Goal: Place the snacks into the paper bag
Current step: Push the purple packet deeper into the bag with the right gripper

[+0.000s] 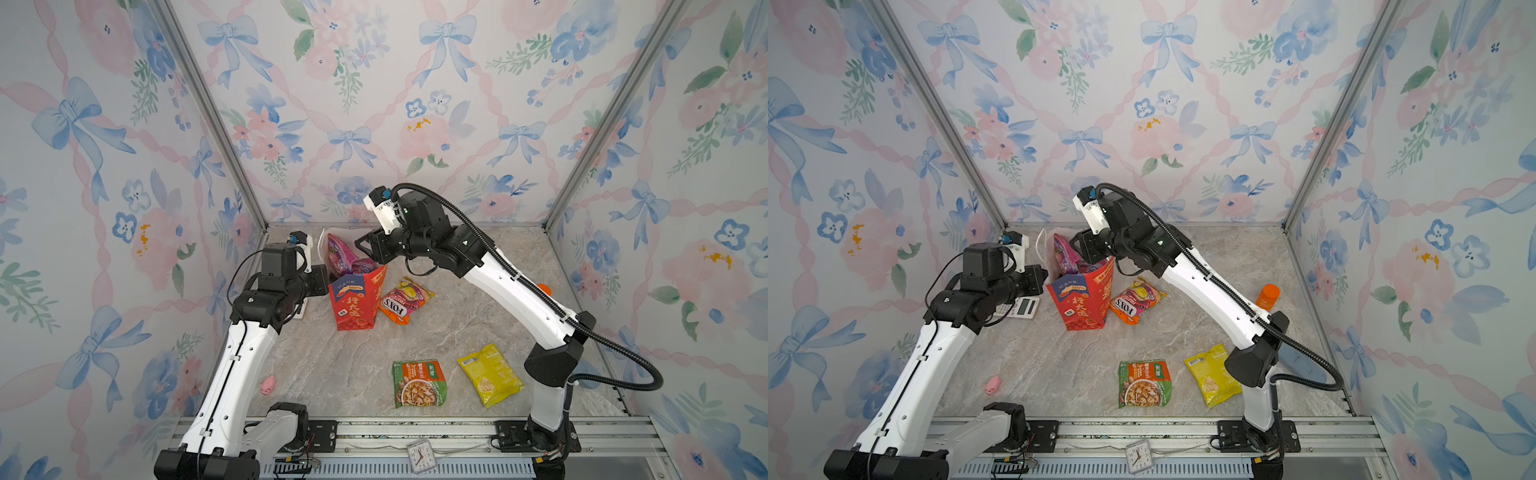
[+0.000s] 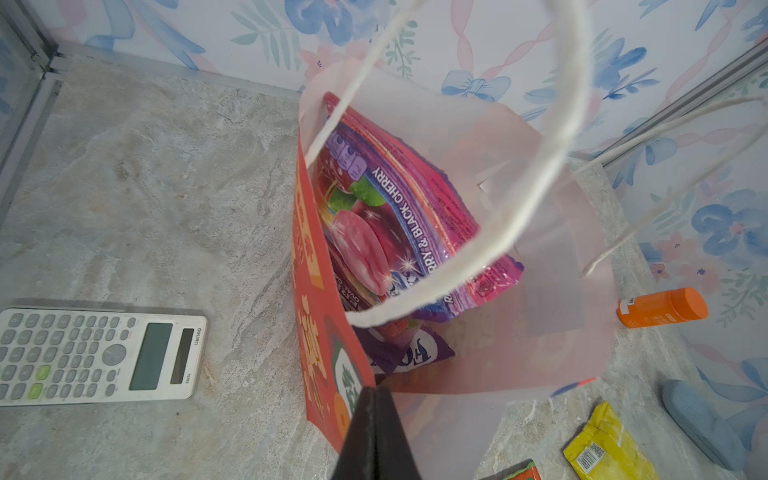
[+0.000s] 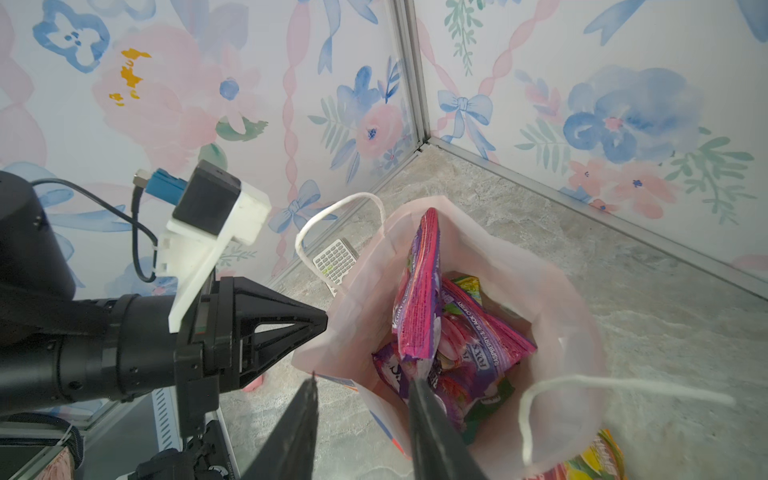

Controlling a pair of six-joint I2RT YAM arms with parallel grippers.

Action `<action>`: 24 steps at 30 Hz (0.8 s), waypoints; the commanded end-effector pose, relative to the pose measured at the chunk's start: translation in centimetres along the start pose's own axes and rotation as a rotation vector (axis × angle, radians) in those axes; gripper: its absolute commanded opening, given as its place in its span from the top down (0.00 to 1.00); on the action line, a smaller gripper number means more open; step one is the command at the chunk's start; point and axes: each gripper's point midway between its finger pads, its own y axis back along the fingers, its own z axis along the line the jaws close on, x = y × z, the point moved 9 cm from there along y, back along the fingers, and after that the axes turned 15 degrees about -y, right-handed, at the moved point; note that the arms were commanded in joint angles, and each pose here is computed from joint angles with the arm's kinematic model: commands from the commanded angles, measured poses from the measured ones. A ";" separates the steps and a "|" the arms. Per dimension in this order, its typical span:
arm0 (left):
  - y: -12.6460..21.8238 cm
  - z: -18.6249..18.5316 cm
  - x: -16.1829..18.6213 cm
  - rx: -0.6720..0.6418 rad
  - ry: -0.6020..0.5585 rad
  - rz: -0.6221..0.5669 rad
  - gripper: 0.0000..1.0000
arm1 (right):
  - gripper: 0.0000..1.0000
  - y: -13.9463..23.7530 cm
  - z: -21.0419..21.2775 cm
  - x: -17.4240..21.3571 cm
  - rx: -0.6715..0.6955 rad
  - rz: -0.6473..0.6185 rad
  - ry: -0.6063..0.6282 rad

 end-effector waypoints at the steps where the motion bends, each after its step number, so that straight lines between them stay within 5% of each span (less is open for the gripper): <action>1: 0.0 0.2 -0.1 -0.006 -0.007 0.011 0.94 | 0.61 -2.0 -0.8 0.8 0.067 0.050 0.032; 14: 0.2 0.1 -0.1 -0.006 -0.010 0.005 0.95 | 0.57 -10.5 -5.6 2.3 0.250 0.109 0.020; 24: 0.4 0.1 -0.3 -0.007 -0.016 -0.004 0.95 | 0.54 -11.2 -6.7 2.1 0.286 0.089 0.010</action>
